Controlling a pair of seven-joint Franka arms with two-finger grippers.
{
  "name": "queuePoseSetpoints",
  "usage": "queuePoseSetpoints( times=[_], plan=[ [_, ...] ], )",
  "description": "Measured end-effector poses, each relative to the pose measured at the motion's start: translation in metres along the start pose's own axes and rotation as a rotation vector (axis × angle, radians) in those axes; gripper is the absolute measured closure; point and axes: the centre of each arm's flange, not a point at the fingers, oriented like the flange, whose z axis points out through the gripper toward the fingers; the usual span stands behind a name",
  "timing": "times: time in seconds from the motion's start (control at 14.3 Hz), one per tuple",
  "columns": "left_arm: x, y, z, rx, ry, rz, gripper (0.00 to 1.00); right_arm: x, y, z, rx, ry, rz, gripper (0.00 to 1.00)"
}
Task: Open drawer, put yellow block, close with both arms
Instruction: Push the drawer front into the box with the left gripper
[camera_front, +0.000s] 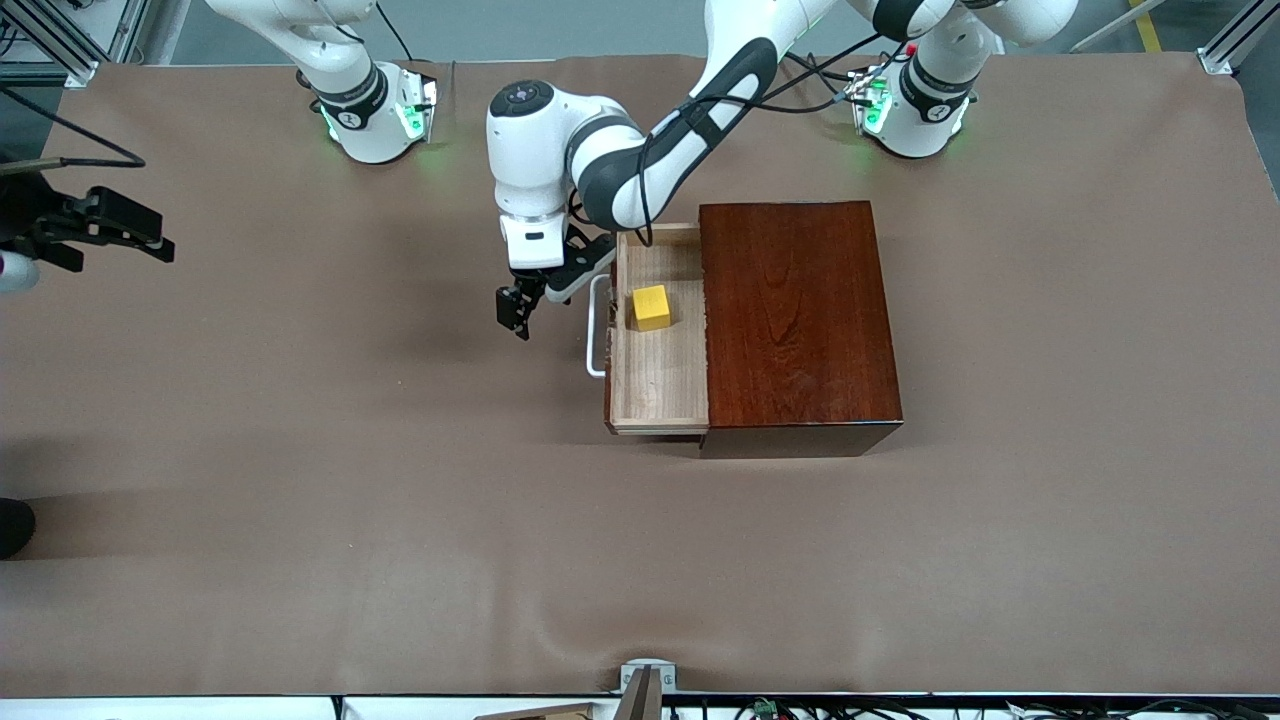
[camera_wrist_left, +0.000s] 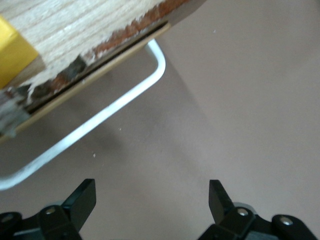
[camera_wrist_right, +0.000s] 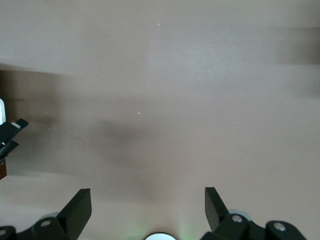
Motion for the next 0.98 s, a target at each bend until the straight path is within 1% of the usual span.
queuePoseSetpoints(
  times=[0.28,0.49,0.63,0.84,0.98],
  plan=[
    [0.006,-0.005,0.023,0.020,0.022,-0.005,0.00,-0.029,-0.013,0.012,-0.011,0.003,-0.015,0.00],
    [0.006,-0.009,0.034,0.034,0.030,-0.005,0.00,-0.030,-0.015,-0.001,-0.020,0.042,-0.019,0.00],
    [0.010,-0.008,0.034,0.046,0.044,-0.031,0.00,-0.031,-0.014,-0.010,-0.030,0.062,-0.017,0.00],
    [0.018,-0.004,0.030,0.063,0.075,-0.074,0.00,-0.031,-0.014,-0.015,-0.034,0.072,-0.018,0.00],
    [0.027,-0.002,0.030,0.075,0.097,-0.097,0.00,-0.030,-0.014,-0.014,-0.048,0.071,-0.021,0.00]
  ],
)
